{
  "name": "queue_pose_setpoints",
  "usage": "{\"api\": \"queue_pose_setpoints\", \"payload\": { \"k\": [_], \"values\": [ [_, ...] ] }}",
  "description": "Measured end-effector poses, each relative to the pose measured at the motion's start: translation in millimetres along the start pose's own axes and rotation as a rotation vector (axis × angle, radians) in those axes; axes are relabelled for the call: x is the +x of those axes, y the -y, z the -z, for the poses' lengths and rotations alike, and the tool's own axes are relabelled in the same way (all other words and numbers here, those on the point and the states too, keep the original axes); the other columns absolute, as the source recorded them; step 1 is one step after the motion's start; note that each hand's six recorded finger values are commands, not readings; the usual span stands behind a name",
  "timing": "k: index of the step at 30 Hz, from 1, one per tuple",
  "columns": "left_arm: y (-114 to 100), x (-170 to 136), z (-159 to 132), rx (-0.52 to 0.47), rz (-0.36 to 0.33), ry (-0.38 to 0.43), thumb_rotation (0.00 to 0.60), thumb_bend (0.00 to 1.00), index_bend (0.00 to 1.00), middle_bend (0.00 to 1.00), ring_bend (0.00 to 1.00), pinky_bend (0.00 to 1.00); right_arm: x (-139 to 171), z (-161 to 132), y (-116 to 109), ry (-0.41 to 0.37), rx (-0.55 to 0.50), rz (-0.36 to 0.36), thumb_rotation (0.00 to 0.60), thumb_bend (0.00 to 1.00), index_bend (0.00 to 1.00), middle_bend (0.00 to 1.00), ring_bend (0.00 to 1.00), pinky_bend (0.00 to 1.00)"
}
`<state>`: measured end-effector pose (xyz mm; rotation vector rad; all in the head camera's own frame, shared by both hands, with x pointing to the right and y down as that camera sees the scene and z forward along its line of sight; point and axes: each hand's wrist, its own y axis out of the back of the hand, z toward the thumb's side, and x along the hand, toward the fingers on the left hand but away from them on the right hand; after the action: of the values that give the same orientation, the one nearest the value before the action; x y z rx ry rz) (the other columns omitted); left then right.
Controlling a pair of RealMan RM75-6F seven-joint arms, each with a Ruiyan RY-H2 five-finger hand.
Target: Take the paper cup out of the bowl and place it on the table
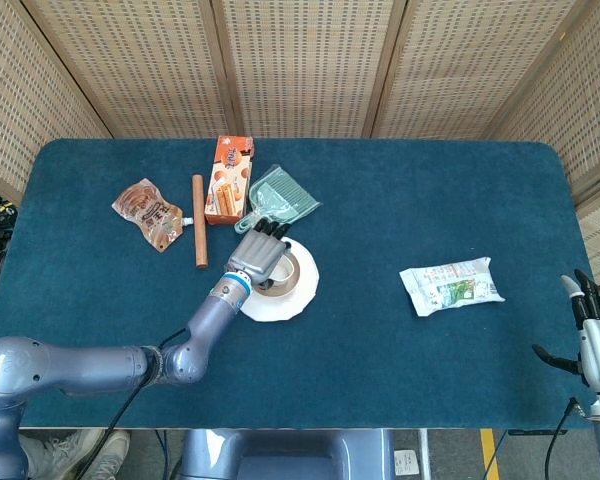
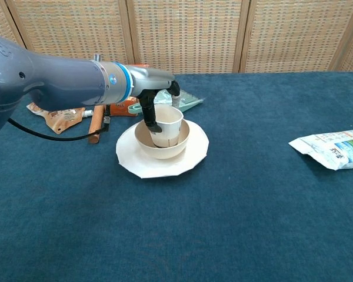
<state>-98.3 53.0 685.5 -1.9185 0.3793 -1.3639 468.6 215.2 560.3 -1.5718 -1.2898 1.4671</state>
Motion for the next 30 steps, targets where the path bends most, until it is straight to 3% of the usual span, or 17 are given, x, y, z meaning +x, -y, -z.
{"api": "queue_pose_setpoints", "payload": {
  "k": [9, 14, 17, 24, 30],
  "values": [
    [-33, -28, 20, -0.033, -0.088, 0.003, 0.6, 0.31, 0.4, 0.0, 0.0, 0.0, 3, -3, -3, -0.01, 0.002, 0.01, 0.6, 0.13, 0.0, 0.0, 0.0, 0.0],
    [-38, -60, 45, -0.043, -0.117, -0.009, 0.6, 0.31, 0.39, 0.0, 0.0, 0.0, 4, -5, -1, -0.014, 0.001, 0.005, 0.6, 0.13, 0.0, 0.0, 0.0, 0.0],
    [-30, -79, 69, -0.055, -0.122, -0.036, 0.6, 0.31, 0.39, 0.0, 0.0, 0.0, 4, -9, 0, -0.026, 0.003, 0.003, 0.6, 0.13, 0.0, 0.0, 0.0, 0.0],
    [25, -116, 113, -0.083, -0.052, -0.094, 0.6, 0.31, 0.38, 0.0, 0.0, 0.0, 7, -16, 6, -0.045, 0.008, -0.017, 0.6, 0.13, 0.0, 0.0, 0.0, 0.0],
    [62, -122, 136, -0.085, -0.004, -0.148, 0.6, 0.31, 0.36, 0.0, 0.0, 0.0, 10, -24, 7, -0.074, 0.011, -0.017, 0.6, 0.13, 0.0, 0.0, 0.0, 0.0]
  ]
}}
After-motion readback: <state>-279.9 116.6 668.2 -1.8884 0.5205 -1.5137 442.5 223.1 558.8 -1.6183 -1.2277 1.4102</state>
